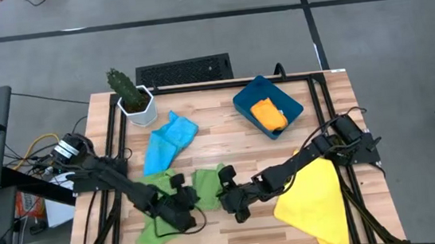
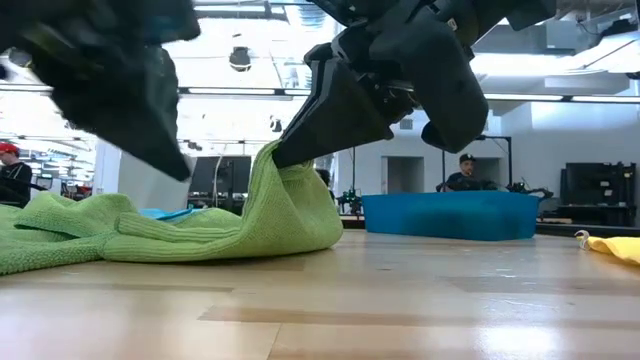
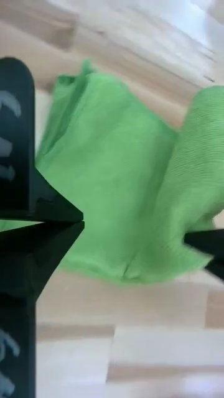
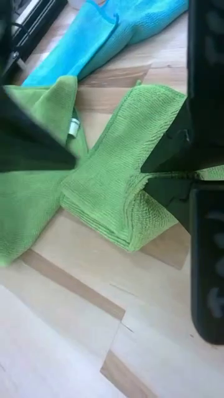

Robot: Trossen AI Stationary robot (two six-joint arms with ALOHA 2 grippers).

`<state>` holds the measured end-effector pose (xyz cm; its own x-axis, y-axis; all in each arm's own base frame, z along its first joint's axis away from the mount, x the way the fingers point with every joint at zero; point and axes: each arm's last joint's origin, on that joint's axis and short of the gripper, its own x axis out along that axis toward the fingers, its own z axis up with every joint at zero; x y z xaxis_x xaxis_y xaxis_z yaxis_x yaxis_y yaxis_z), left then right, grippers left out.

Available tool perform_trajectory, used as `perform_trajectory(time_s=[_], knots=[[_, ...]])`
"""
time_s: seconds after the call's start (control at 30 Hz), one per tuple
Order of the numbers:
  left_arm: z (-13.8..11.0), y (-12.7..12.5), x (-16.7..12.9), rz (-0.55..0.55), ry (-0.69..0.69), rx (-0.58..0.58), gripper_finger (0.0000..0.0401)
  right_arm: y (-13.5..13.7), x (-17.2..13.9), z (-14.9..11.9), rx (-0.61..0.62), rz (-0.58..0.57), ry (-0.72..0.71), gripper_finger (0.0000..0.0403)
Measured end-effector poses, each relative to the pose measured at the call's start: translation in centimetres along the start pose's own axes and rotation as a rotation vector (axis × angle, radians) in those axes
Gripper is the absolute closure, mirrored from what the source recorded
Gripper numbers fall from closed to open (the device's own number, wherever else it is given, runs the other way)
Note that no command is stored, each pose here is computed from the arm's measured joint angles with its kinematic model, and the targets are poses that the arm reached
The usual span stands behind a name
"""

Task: Fold microfiber towels
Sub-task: Fold the right green microfiber towel

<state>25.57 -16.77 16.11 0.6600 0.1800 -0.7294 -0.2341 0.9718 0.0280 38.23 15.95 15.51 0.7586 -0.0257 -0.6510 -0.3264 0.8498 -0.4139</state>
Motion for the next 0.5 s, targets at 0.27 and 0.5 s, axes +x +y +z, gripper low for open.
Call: perform_trajectory(time_s=[0.27,0.5], knots=[[-2.6,-1.8,-0.1,0.012,0.024,-0.048,0.0401,0.0,0.0,0.1,-0.003,-0.004,-0.013,0.0364],[-3.9,-2.1,1.6,0.039,0.075,-0.031,0.0401,0.0,0.0,0.2,-0.005,-0.004,-0.016,0.0365]])
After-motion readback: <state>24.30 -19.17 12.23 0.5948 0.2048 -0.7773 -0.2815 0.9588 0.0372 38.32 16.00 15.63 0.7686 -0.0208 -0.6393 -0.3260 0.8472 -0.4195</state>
